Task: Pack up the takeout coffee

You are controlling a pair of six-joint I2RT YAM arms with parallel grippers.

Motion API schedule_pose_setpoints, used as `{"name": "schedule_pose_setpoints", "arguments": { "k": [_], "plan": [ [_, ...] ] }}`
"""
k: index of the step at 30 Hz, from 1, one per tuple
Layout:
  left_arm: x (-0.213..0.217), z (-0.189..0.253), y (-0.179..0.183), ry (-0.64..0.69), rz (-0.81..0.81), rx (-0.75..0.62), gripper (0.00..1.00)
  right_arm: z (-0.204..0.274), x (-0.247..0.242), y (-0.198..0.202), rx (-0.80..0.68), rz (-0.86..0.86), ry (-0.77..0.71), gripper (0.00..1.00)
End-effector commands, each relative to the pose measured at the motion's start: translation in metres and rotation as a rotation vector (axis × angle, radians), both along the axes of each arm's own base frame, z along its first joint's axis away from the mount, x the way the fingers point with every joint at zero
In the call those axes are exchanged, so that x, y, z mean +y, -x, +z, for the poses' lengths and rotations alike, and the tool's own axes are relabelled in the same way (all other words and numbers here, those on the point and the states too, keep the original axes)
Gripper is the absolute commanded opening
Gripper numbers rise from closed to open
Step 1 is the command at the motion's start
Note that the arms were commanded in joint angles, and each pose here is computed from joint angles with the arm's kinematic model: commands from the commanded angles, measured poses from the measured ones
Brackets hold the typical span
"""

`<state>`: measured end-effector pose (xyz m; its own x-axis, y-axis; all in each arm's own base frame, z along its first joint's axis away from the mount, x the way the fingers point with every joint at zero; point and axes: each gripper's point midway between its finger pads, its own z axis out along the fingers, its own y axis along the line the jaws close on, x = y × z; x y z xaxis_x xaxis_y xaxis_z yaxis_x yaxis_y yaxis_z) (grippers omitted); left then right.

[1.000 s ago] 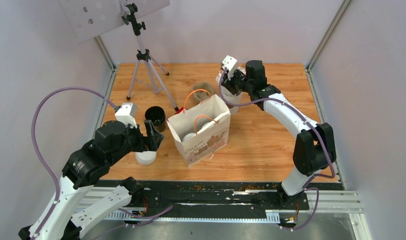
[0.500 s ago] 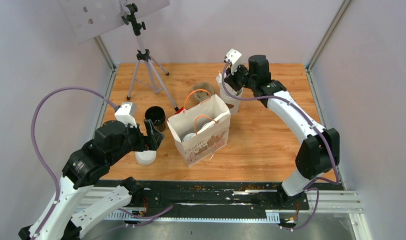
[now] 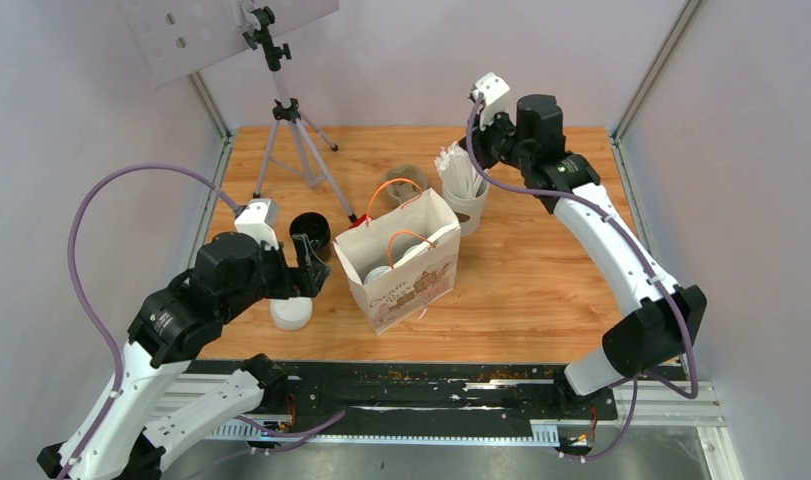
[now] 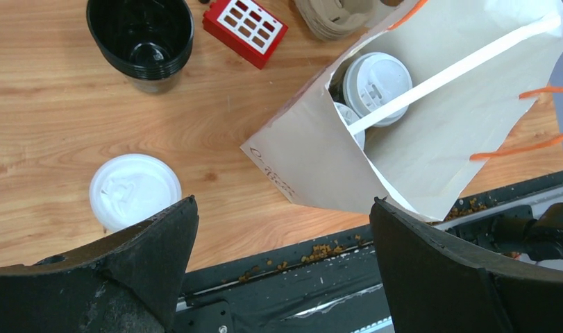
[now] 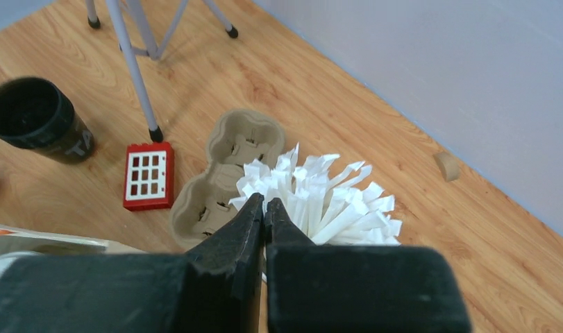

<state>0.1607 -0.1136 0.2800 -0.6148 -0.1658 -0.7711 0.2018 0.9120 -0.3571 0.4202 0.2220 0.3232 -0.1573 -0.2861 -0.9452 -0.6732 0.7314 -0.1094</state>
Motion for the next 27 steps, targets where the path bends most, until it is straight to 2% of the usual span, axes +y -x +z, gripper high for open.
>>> {"name": "schedule_pose_setpoints", "arguments": {
  "k": [1, 14, 21, 27],
  "plan": [
    [0.004, 0.014, -0.009, -0.037, 0.017, -0.044, 1.0, 0.082, -0.014, 0.024, -0.085, -0.071, -0.143, 0.0],
    [-0.003, 0.029, -0.017, -0.025, -0.024, -0.133, 1.0, 0.17, -0.055, 0.075, -0.266, -0.192, -0.299, 0.0],
    [-0.003, 0.029, -0.022, -0.119, -0.076, -0.137, 1.0, 0.189, -0.066, 0.134, -0.166, -0.194, -0.519, 0.0],
    [-0.003, 0.038, -0.019, -0.103, -0.094, -0.179, 1.0, 0.199, -0.088, 0.17, -0.095, -0.28, -0.735, 0.01]
  ]
}}
